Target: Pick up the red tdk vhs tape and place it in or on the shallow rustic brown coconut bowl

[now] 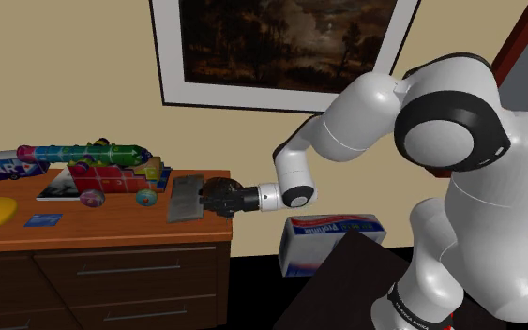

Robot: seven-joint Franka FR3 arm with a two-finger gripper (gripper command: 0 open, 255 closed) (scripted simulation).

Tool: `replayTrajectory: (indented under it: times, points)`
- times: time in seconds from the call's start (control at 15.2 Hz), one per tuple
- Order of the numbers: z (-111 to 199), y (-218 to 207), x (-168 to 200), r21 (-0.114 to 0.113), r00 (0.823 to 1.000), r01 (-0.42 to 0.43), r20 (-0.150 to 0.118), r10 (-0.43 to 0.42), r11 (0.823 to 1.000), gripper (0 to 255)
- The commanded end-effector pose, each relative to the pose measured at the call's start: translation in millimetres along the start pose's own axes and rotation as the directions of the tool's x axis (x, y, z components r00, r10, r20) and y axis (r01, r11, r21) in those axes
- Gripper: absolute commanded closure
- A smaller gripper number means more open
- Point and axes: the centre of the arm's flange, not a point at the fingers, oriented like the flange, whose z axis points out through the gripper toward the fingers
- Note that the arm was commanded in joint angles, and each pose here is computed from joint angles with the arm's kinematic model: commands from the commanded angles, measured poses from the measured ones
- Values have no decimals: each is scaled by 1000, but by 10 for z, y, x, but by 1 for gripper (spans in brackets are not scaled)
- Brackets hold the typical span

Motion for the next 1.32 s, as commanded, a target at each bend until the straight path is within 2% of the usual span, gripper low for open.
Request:
replayTrajectory:
  times: [0.0, 0.53, 1.25]
  points:
    - [-161, 22, 192, 1, 1000, 0, 2, 0, 1000, 255]
    - [-794, 100, 1016, 1, 1000, 0, 2, 0, 1000, 255]
    - [-732, 678, 1007, 1, 1000, 0, 2, 0, 1000, 255]
